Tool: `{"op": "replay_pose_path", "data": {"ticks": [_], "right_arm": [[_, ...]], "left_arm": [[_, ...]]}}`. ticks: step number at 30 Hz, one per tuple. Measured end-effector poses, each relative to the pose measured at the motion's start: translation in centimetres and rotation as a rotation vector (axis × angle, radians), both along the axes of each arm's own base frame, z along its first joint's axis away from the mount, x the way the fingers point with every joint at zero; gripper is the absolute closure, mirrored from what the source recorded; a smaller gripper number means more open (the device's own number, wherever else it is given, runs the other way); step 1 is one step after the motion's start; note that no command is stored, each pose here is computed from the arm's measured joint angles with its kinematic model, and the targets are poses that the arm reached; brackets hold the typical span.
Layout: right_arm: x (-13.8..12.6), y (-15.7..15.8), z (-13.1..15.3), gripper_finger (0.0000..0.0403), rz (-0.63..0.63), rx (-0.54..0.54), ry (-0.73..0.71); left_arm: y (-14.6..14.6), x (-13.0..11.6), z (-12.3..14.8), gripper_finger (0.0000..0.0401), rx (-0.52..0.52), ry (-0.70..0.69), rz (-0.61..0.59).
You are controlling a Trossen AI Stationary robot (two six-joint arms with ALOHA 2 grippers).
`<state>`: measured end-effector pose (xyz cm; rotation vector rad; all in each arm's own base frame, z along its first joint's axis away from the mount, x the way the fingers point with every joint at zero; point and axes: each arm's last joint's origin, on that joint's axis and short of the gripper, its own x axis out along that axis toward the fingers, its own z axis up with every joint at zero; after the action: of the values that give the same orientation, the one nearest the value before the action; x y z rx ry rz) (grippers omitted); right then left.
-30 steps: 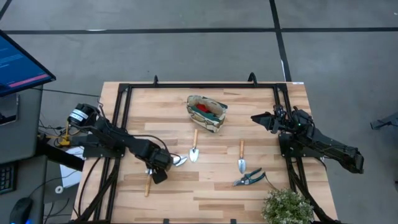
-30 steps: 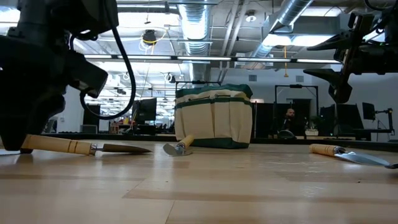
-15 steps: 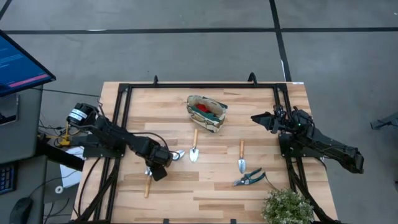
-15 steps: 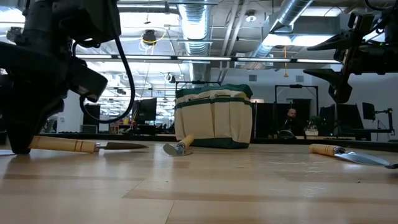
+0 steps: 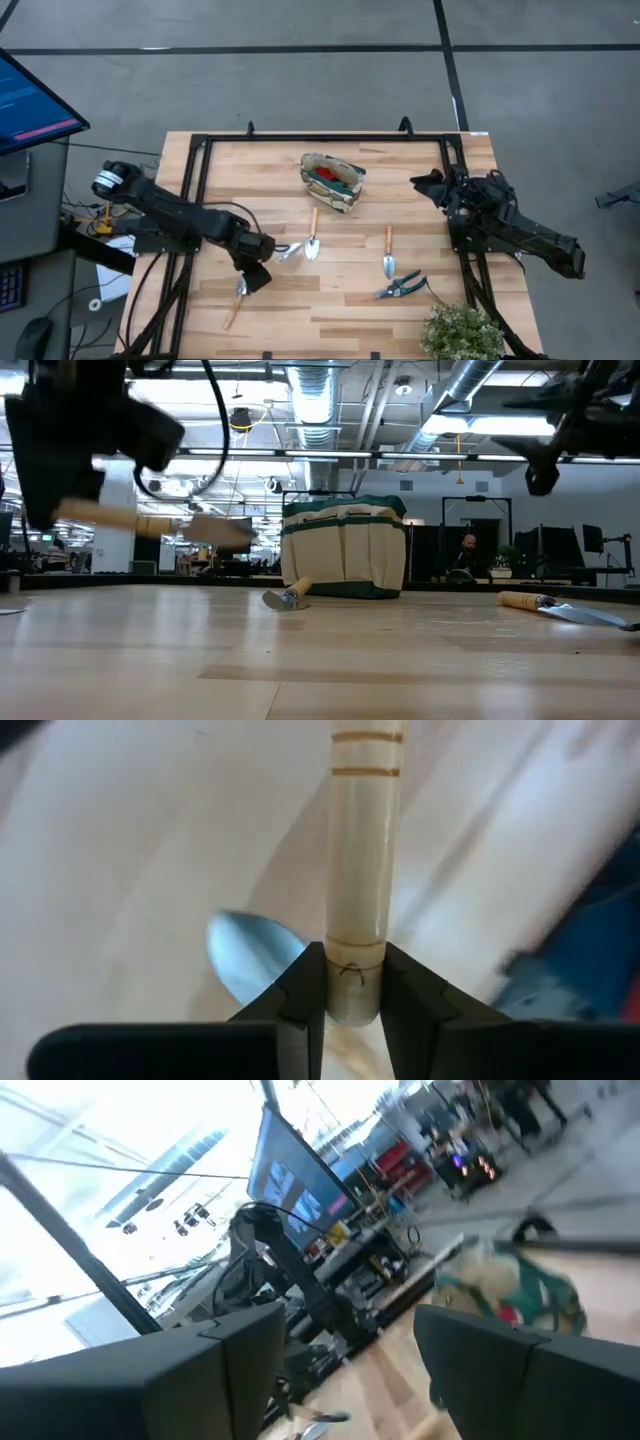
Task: Pick & Place Garden tools in Gardening bag
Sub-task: Put the brown trowel into the gardening bag
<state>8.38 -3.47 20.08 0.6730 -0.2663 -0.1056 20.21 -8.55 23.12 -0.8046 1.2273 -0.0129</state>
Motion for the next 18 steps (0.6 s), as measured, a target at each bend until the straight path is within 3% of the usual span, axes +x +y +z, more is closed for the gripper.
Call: {"op": "replay_pose_path", "data": {"ticks": [5,10,18], "right_arm": [[-0.1,0.1,2.1,0.0204,-0.030,-0.128,0.004],[1.1,-0.6,4.3,0.0218,-0.050,-0.232,0.099],[5.9,-1.4,9.0,0.0214,0.045,-0.486,0.234]], "left_arm": [[1.2,-1.3,2.6,0.0336,-0.111,-0.074,0.173],[2.3,-2.1,5.1,0.0336,-0.257,-0.195,0.331],[4.5,-1.3,9.1,0.0336,-0.414,-0.575,0.615]]}}
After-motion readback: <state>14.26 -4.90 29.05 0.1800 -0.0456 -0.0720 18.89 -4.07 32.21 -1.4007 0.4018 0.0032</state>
